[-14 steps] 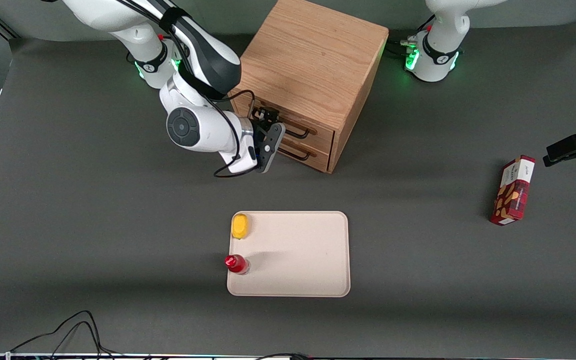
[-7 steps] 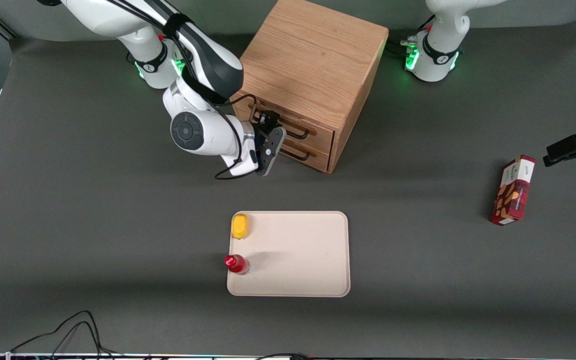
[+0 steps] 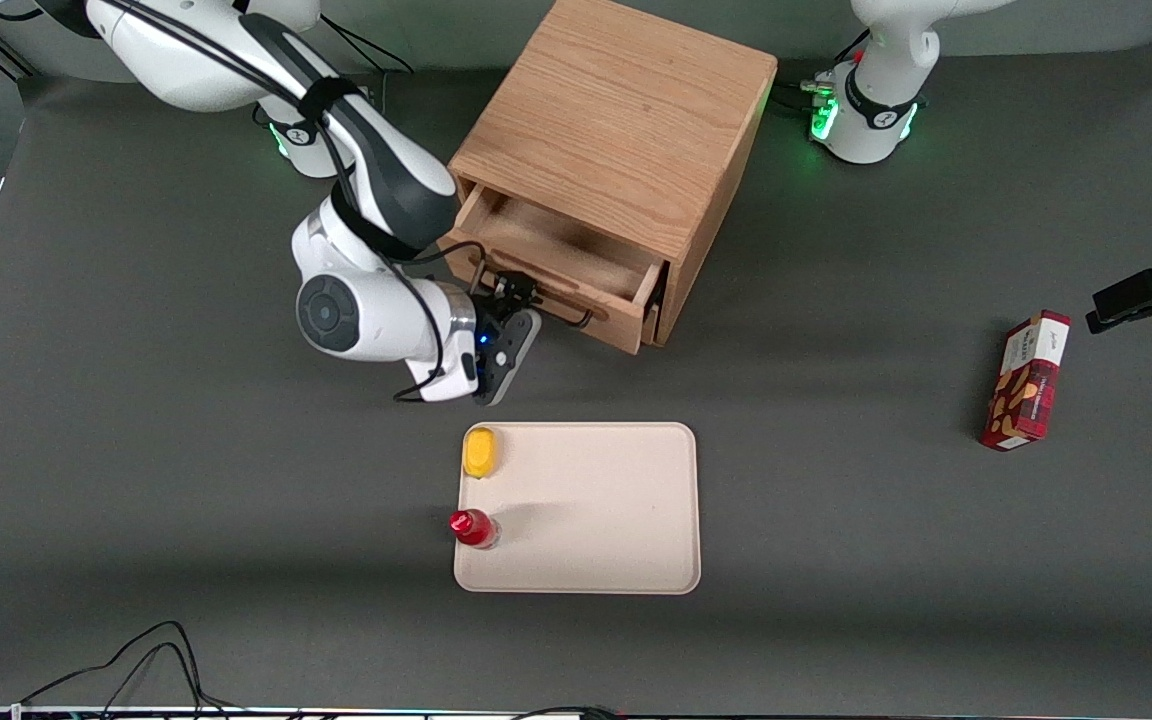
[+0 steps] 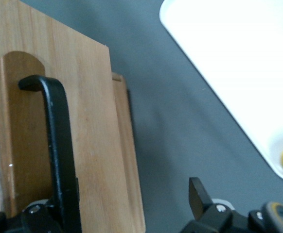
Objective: Open upper drawer
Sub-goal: 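Pull the upper drawer outward from the cabinet with the right gripper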
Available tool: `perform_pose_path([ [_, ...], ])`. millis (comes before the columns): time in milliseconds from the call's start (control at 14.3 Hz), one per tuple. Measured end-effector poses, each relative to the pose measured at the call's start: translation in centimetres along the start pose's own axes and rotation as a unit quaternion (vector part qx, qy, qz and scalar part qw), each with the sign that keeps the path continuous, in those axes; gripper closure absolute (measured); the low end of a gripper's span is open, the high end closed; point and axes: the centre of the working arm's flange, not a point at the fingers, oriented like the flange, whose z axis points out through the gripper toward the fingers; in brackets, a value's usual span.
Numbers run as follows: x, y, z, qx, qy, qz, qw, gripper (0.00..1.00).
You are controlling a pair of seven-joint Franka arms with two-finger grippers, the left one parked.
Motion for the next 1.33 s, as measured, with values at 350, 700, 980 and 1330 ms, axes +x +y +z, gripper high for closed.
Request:
perform_pose_path([
  [350, 0.9, 3.7, -2.3, 0.005, 0.007, 0.017, 0.9998, 0.00],
  [700, 1.3, 7.5, -3.3, 0.004, 0.019, 0.037, 0.9992, 0.00],
  [980, 1.6, 9.5, -4.2, 0.004, 0.024, 0.045, 0.9987, 0.00],
  [1330, 1.9, 11.7, -5.3, 0.004, 0.033, 0.053, 0.9981, 0.00],
])
